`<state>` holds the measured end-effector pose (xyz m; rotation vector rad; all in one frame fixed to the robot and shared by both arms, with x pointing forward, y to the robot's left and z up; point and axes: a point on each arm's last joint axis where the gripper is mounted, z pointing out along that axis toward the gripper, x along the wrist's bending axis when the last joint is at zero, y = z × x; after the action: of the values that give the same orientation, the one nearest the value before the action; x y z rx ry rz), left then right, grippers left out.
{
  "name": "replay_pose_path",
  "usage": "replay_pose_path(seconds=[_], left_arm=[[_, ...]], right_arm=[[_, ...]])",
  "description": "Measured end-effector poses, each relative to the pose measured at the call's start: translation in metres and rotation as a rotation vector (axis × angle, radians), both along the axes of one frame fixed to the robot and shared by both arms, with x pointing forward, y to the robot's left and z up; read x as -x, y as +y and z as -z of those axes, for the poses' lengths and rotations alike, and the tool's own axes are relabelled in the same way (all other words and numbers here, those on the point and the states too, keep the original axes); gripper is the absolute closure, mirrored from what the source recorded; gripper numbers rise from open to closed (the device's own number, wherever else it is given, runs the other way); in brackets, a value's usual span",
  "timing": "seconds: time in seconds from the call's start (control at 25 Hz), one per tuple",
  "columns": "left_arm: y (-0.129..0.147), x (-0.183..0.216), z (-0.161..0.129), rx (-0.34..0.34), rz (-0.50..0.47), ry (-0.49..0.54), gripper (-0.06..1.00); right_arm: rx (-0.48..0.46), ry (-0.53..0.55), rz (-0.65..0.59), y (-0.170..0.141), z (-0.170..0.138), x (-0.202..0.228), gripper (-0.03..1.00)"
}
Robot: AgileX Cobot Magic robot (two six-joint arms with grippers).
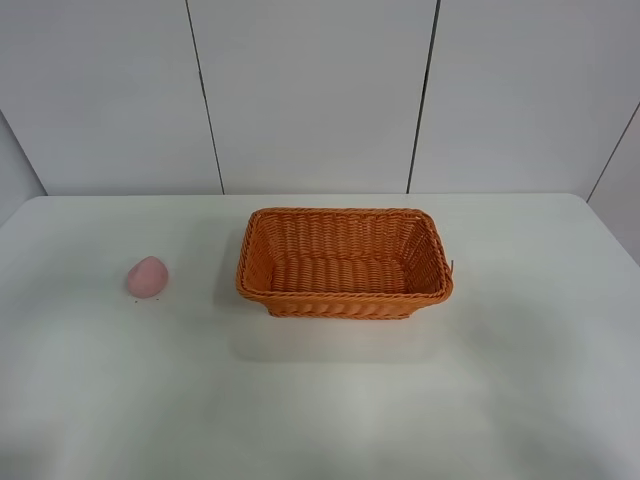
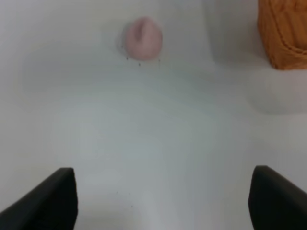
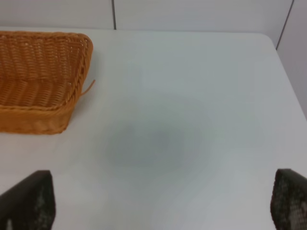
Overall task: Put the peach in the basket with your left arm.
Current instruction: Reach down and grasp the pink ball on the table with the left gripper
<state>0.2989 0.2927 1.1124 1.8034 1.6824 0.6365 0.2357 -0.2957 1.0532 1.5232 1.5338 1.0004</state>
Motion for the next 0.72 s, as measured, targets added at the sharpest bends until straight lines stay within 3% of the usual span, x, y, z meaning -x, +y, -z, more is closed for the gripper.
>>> replay_pose_path(seconds=[0.16,0.28,0.48,0.72], left_arm=[[0.001,-0.072,-0.016,-0.007,0.015,0.167,0.19],[0.003,-0.131,-0.012,-0.012,0.021,0.259,0.19],[0.005,-0.236,0.020,-0.026,0.045,0.378,0.19],[0.007,-0.330,0.088,-0.021,0.049,0.515,0.19]], right_arm=[[0.000,0.000,0.000,0.000,0.000,0.000,0.27],[0.000,0.000,0.000,0.000,0.000,0.000,0.27],[0.000,0.000,0.000,0.000,0.000,0.000,0.27],[0.000,0.000,0.000,0.000,0.000,0.000,0.27]])
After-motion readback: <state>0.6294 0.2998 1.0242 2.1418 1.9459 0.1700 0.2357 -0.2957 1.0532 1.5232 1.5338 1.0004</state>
